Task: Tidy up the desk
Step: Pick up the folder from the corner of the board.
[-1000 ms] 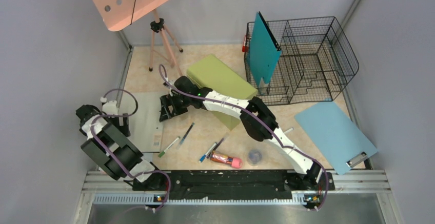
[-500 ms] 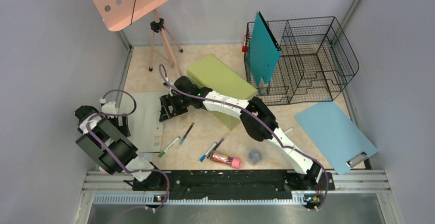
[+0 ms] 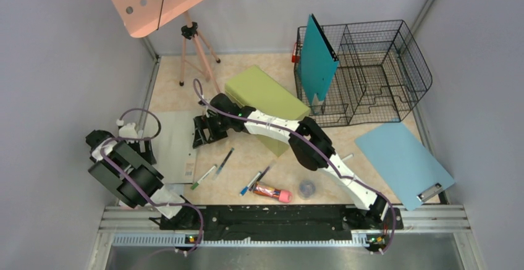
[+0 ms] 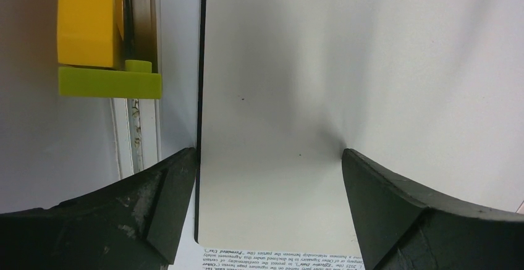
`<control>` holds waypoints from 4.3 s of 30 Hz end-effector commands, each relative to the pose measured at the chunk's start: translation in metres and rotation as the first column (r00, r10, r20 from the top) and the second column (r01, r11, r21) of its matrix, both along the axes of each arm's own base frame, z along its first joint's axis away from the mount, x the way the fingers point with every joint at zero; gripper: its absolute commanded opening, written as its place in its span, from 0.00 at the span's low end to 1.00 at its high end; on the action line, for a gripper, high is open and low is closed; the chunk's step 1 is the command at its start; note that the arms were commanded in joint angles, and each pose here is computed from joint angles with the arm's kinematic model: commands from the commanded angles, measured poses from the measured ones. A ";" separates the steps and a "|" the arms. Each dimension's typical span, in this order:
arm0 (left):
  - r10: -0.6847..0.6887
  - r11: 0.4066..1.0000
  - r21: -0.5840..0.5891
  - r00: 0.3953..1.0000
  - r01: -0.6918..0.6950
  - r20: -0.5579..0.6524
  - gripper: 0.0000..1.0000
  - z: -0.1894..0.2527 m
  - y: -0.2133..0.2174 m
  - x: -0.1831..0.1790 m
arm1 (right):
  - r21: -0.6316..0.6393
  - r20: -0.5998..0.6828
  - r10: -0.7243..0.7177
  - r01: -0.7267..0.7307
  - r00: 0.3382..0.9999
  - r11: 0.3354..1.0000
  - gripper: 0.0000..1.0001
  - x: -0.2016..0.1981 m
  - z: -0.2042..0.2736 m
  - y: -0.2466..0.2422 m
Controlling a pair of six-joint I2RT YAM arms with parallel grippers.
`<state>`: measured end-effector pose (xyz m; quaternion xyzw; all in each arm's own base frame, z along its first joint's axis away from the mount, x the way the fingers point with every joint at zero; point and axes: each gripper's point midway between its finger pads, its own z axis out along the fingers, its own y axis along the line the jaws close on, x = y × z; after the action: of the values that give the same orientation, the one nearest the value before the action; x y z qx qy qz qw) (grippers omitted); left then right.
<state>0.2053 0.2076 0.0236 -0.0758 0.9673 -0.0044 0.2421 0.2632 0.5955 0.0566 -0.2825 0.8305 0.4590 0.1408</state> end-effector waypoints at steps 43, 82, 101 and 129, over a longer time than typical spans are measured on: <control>-0.120 0.961 -0.262 0.989 0.092 -0.089 0.93 -0.027 -0.052 -0.037 | 0.023 -0.278 -0.064 0.073 0.958 0.997 0.84 -0.030 -0.028 0.014; -0.256 0.905 -0.361 0.966 0.226 -0.038 0.93 -0.024 -0.097 -0.055 | 0.428 -0.333 0.197 -0.039 0.922 0.903 0.84 -0.049 0.060 0.046; -0.262 0.902 -0.363 0.964 0.233 -0.033 0.92 -0.022 -0.098 -0.056 | 0.310 -0.079 0.155 -0.124 0.985 0.943 0.84 -0.035 0.053 0.045; -0.385 0.888 -0.268 0.923 0.374 0.010 0.92 -0.012 -0.100 -0.061 | 0.011 -0.291 -0.166 0.177 0.942 0.984 0.84 -0.009 -0.001 0.024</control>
<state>0.1771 0.1761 0.0213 0.0948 0.9631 -0.0450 0.2478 0.2586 0.6215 0.0587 -0.1559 0.8522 0.4919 0.0865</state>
